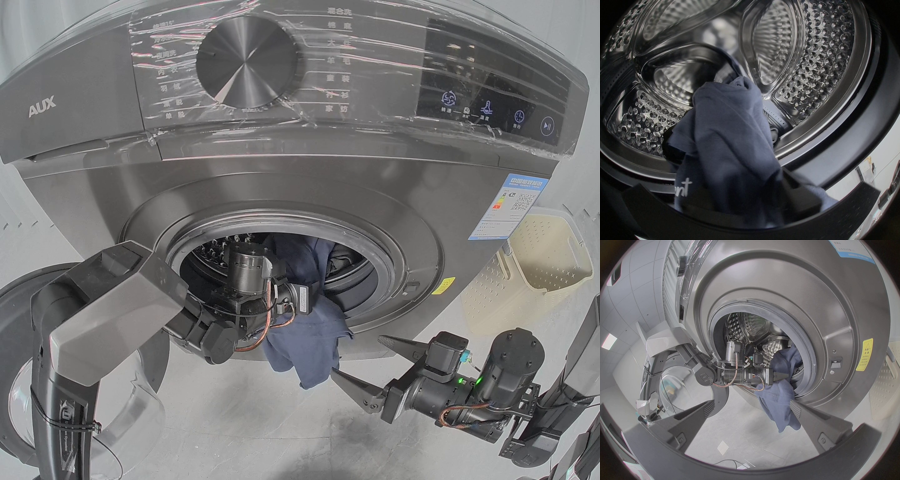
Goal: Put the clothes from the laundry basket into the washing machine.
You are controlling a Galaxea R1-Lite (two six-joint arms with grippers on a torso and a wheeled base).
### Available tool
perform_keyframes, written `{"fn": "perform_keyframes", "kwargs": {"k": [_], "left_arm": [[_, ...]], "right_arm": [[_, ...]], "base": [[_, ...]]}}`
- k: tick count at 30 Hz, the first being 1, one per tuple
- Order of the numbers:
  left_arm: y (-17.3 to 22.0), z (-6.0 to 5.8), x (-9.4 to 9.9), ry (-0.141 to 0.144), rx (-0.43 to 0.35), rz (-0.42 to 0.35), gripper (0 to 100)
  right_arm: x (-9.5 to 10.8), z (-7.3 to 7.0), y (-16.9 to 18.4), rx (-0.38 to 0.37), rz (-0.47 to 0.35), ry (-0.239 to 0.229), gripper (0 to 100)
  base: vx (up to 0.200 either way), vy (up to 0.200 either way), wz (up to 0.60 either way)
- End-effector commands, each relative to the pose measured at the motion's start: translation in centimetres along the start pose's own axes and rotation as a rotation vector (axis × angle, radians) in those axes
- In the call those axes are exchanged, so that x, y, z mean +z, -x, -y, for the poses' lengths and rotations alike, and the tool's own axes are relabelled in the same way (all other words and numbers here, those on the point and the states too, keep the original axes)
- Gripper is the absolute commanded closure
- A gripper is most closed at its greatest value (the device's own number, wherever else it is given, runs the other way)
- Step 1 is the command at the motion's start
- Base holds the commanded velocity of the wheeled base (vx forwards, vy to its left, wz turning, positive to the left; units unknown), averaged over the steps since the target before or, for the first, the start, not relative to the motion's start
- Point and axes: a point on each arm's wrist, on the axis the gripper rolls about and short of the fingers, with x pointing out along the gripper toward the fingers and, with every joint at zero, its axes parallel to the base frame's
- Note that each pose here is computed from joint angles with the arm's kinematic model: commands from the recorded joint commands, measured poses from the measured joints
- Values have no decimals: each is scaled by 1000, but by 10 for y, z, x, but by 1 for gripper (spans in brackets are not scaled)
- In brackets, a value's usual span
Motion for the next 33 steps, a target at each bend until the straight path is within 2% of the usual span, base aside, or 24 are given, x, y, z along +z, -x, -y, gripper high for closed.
{"fn": "perform_keyframes", "kwargs": {"k": [1,4,7,9,10,12,17,20,21,24,25,26,27,30,33], "left_arm": [[-9,-4,-10,1,7,-17,100],[-11,-3,-2,7,16,2,100],[-19,-10,19,22,50,94,100],[-25,-13,32,44,80,163,100],[-30,-16,46,71,100,239,100],[-34,-20,59,98,115,313,100],[-33,-23,66,107,120,357,100],[-31,-22,64,103,115,345,100],[-29,-20,61,101,109,329,0],[-18,-16,61,98,101,290,0],[-13,-13,53,94,91,234,0],[-12,-13,52,94,89,227,0],[-4,-6,40,87,56,140,0],[5,0,24,77,27,50,0],[7,2,11,64,18,3,0]], "right_arm": [[0,-1,0,3,2,-1,0],[0,-1,0,3,2,0,0],[0,-1,0,3,2,0,0],[0,-1,0,3,2,-1,0],[0,0,0,1,2,-1,0],[0,-1,0,3,2,-1,0],[0,0,-1,1,-1,-1,0],[-1,0,-1,0,-2,-1,0],[-1,0,-1,-1,-2,-1,0],[0,1,0,-2,0,-2,0],[0,1,0,-2,0,-2,0],[0,1,-1,-4,-1,-2,0],[0,1,-1,-2,0,0,0],[0,0,-1,-1,-1,0,0],[-1,0,0,-1,-2,-1,0]], "base": [[0,0,0],[0,0,0],[0,0,0],[0,0,0],[0,0,0],[0,0,0],[0,0,0],[0,0,0],[0,0,0],[0,0,0],[0,0,0],[0,0,0],[0,0,0],[0,0,0],[0,0,0]]}}
